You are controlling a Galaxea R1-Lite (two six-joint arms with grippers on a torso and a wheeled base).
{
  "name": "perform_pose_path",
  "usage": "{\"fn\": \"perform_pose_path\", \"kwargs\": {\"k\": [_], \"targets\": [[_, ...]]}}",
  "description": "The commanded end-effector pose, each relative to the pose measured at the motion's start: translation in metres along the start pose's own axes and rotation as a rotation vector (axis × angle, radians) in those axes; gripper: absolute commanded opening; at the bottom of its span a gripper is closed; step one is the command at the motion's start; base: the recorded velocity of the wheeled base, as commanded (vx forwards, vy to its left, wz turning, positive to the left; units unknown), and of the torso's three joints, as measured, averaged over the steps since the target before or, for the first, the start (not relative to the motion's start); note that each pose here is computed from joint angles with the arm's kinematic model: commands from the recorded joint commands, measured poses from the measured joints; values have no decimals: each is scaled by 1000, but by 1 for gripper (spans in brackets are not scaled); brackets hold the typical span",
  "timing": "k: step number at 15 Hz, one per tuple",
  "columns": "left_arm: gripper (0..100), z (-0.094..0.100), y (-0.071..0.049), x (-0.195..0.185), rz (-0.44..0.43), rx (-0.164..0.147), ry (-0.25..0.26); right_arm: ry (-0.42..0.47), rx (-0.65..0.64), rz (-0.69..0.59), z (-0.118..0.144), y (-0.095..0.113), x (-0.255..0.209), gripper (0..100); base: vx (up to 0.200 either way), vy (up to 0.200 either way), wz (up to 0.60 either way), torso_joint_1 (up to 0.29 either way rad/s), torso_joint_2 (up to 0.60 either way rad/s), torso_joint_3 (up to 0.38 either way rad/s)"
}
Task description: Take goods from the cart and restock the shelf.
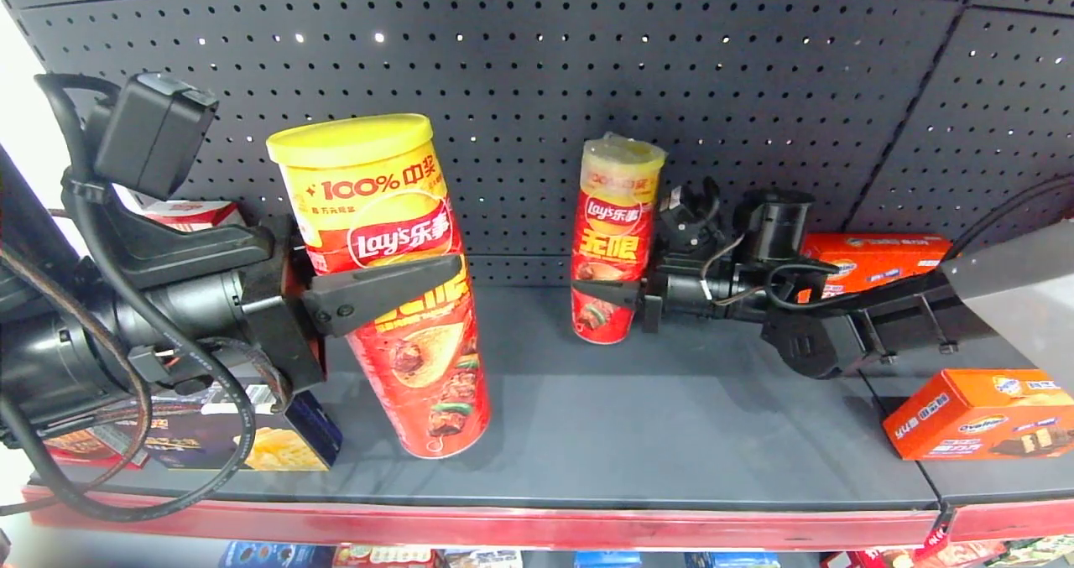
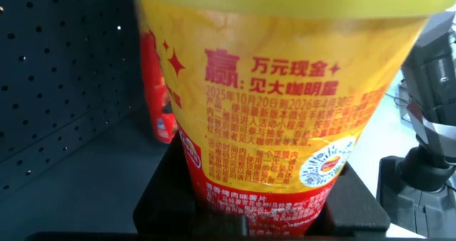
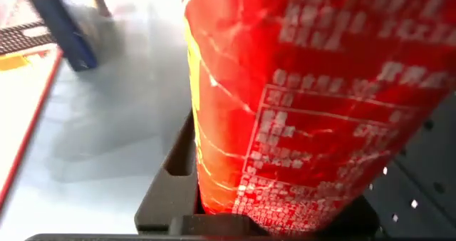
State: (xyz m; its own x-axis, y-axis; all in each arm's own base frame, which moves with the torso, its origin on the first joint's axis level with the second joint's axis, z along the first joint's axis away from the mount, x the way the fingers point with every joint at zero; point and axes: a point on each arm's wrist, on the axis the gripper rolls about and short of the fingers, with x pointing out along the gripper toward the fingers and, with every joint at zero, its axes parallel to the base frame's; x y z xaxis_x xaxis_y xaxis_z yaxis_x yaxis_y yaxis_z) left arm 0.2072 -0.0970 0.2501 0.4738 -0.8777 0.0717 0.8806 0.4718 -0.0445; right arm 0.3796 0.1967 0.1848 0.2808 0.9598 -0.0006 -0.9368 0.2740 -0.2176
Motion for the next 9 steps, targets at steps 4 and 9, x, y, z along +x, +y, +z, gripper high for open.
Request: {"fn": "perform_pose_path", "kwargs": {"k": [4,9], "targets": [[0,2,-2,-2,1,1,-6,-45,-17,107,24,60,-37,0,0,0,0,0,0,0],[0,1,-2,-3,5,-15,-7,-14,37,210,13,94,-50,0,0,0,0,0,0,0]]}}
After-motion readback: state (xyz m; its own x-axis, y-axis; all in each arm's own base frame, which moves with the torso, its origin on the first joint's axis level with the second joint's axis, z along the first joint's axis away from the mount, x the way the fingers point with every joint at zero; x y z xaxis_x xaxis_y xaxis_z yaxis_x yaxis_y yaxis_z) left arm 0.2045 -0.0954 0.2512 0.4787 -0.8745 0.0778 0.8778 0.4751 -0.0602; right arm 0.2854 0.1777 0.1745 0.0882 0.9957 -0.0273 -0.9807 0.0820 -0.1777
